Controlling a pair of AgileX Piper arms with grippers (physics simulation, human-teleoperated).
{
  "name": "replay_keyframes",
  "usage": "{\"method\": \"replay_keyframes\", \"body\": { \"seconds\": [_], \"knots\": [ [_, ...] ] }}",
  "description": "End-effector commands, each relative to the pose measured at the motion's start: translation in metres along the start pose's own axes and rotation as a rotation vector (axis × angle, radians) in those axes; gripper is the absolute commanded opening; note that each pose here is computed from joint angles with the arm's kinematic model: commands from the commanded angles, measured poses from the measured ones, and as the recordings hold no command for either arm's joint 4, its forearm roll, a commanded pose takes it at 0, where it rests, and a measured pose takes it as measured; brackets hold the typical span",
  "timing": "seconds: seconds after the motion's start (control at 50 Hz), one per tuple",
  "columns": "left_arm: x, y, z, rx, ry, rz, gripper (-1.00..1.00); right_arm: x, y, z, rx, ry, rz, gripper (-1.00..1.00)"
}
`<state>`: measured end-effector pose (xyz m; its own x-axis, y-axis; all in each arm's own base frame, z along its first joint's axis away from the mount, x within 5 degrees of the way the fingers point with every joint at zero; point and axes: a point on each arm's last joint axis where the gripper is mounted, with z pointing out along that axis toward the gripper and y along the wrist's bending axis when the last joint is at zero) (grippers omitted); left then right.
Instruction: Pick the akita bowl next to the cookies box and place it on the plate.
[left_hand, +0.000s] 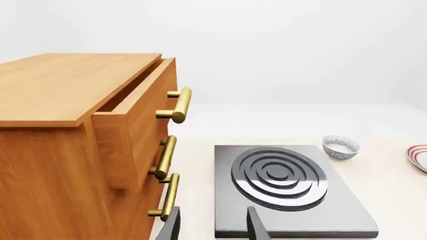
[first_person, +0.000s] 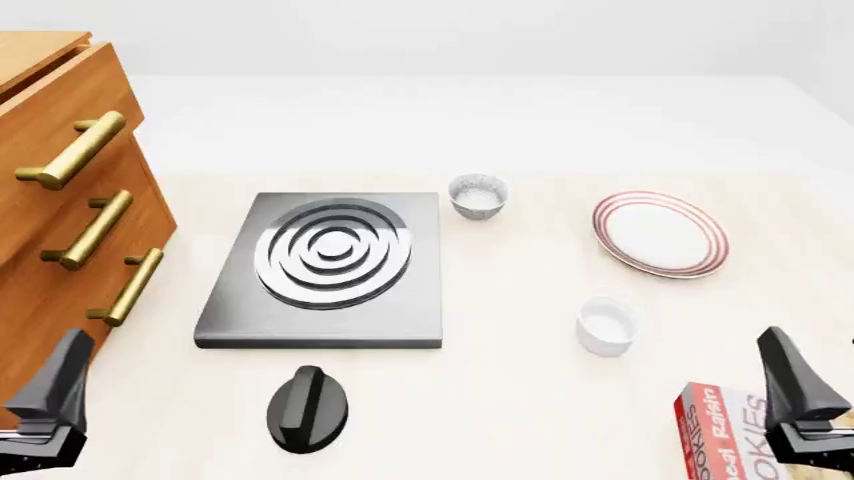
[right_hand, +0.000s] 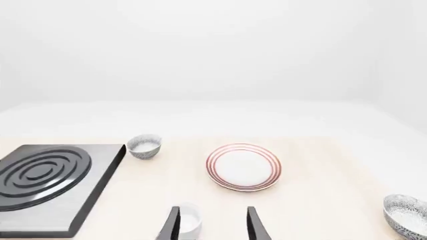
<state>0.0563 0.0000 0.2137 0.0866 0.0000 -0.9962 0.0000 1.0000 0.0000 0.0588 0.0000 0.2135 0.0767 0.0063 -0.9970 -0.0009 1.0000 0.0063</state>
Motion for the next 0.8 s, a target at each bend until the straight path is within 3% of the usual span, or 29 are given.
{"method": "replay_keyframes", "body": {
  "seconds": [0.02,0.08,0.28,0.4,0.46,0.52,0.62,0.8],
  "knots": [
    [-0.001,0.000,0.000,0.000,0.001,0.000,1.00,0.001,0.001,0.011,-0.008,0.039,0.042,1.00],
    [-0.001,0.000,0.000,0.000,0.001,0.000,1.00,0.003,-0.001,0.021,0.015,0.074,0.041,1.00],
    [-0.001,0.000,0.000,0.000,0.001,0.000,1.00,0.004,-0.002,0.026,0.020,0.088,0.032,1.00],
    [-0.001,0.000,0.000,0.000,0.001,0.000,1.00,-0.001,-0.004,0.028,0.049,0.098,0.069,1.00],
    [-0.001,0.000,0.000,0.000,0.001,0.000,1.00,-0.003,-0.005,0.034,0.061,0.142,0.095,1.00],
    [-0.001,0.000,0.000,0.000,0.001,0.000,1.00,-0.017,-0.006,0.038,0.068,0.177,0.037,1.00],
    [-0.001,0.000,0.000,0.000,0.001,0.000,1.00,-0.037,-0.007,0.041,0.081,0.216,0.017,1.00],
    [-0.001,0.000,0.000,0.000,0.001,0.000,1.00,-0.053,-0.010,0.056,0.094,0.318,-0.006,1.00]
  ]
}}
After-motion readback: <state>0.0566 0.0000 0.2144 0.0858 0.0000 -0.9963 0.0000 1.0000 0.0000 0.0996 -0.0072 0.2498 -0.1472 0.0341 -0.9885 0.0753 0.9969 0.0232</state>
